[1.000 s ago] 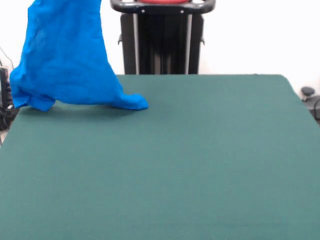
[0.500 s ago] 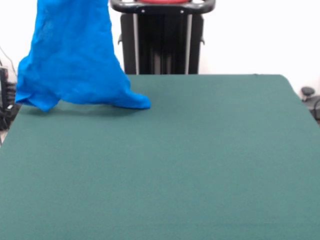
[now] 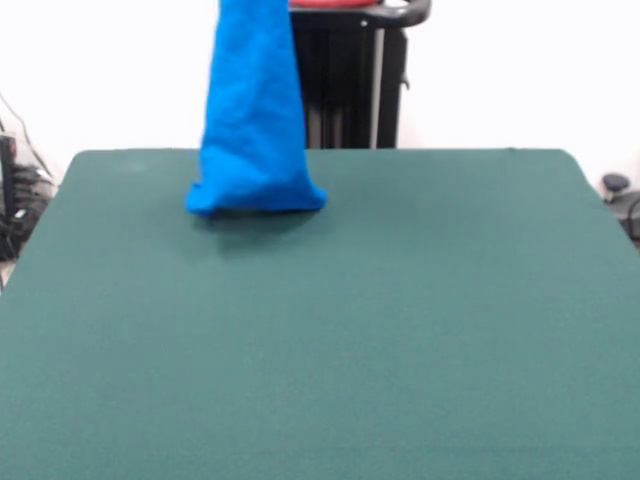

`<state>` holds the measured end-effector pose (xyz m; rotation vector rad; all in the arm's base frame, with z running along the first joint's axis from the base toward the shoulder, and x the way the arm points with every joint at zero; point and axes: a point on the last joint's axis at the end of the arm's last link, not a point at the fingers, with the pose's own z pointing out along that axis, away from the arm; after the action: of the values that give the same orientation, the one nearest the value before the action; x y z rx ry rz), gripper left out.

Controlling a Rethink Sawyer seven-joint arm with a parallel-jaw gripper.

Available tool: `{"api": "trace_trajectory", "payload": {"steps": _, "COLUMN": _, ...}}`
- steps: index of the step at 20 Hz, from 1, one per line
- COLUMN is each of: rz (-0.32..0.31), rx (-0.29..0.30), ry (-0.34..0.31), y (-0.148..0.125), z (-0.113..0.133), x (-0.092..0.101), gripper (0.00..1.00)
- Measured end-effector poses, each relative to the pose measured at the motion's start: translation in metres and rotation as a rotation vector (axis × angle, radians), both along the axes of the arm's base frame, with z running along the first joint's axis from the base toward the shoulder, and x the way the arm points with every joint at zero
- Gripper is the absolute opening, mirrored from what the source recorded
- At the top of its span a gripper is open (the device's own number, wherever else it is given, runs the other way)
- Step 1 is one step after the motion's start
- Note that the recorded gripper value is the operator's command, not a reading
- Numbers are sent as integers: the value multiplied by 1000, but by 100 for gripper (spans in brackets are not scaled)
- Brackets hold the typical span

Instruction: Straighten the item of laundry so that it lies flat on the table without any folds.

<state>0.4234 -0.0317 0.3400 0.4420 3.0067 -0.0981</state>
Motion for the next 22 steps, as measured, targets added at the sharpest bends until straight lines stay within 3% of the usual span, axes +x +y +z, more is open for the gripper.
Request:
{"api": "trace_trajectory", "payload": {"steps": 10, "rz": 60, "rx": 28, "ry": 67, "y": 29, "z": 12, "x": -9, "gripper": 0}}
{"api": "trace_trajectory", "payload": {"steps": 22, "rz": 116, "rx": 74, "ry": 172, "y": 61, "z": 54, "x": -25, "gripper": 0}}
